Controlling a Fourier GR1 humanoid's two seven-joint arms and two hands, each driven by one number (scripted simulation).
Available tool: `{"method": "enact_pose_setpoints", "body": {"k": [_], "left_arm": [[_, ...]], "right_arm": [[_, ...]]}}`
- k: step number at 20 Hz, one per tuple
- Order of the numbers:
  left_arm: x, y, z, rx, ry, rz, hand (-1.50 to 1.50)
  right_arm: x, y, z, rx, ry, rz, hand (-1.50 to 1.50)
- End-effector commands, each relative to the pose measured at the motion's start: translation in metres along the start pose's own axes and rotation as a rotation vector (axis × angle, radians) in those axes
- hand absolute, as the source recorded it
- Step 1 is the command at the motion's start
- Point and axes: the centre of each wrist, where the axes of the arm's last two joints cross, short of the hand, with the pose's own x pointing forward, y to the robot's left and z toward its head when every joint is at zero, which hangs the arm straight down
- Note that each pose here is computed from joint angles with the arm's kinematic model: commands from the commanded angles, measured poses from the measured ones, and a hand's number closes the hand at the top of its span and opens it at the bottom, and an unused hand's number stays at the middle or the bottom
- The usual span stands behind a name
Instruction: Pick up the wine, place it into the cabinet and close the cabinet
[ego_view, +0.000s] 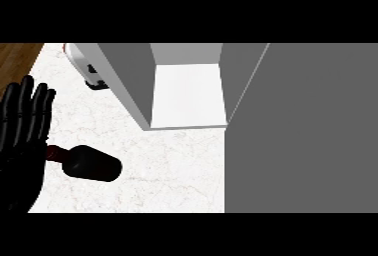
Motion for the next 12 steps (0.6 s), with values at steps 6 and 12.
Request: {"method": "enact_pose_setpoints", "body": {"k": [6,12], "left_arm": [[0.001,0.019,0.017,0.103,-0.067,-0.086,-1.50],[0.029,-0.005,0.015,0.108,0.119,0.164,-1.50]], "right_arm": [[0.024,-0.002,0.039,-0.003,0.006,-0.027,-1.50],[0.064,0.011,0.040,0.197,0.127,-0.232,-1.50]]}}
